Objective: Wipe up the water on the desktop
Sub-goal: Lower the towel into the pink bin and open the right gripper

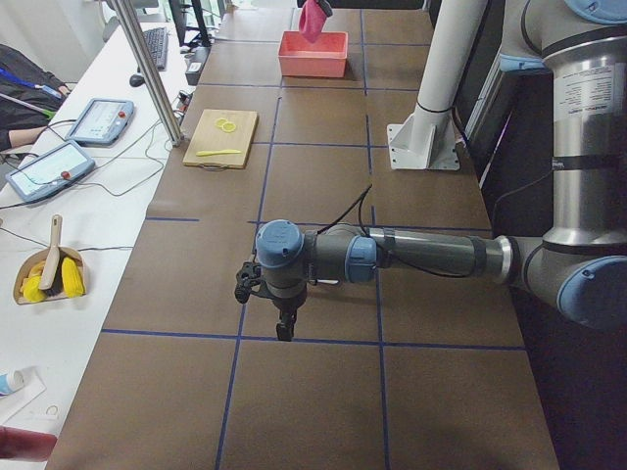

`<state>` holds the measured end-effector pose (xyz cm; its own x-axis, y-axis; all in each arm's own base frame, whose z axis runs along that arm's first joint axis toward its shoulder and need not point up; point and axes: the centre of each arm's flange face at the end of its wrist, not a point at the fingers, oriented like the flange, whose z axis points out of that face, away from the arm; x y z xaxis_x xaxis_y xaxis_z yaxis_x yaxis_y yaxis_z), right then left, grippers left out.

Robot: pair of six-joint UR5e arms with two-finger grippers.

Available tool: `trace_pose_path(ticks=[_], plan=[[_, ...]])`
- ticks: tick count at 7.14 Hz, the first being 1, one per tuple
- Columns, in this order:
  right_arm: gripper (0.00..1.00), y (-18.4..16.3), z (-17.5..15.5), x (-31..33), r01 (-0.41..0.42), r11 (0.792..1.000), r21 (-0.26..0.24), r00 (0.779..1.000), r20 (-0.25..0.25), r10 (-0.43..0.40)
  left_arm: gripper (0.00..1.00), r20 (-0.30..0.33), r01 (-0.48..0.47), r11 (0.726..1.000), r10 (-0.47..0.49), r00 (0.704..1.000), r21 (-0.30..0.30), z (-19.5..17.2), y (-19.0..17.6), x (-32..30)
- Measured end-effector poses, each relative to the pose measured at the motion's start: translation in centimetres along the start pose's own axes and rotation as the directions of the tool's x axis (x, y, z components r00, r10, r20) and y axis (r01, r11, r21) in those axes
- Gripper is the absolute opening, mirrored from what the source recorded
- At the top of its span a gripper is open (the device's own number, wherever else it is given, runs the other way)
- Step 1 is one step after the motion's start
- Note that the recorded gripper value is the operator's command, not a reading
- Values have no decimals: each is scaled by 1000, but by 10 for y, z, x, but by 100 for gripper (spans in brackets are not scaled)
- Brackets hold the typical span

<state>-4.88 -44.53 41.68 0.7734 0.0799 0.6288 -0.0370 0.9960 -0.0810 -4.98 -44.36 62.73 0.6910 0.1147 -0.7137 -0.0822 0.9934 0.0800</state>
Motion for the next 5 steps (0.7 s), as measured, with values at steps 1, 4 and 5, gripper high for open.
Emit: trace_pose_path(ticks=[1, 4, 5], plan=[[98, -4, 4, 2, -15, 1000, 7, 1000, 8, 15, 100, -1, 0, 1000, 0, 1000, 0, 0, 0, 0], [100, -8, 10, 4, -17, 1000, -2, 999, 35, 17, 100, -16, 6, 1000, -6, 1000, -3, 1, 4, 1], [100, -8, 13, 6, -7, 1000, -7, 999, 37, 7, 100, -26, 12, 1000, -12, 1000, -6, 3, 5, 0]])
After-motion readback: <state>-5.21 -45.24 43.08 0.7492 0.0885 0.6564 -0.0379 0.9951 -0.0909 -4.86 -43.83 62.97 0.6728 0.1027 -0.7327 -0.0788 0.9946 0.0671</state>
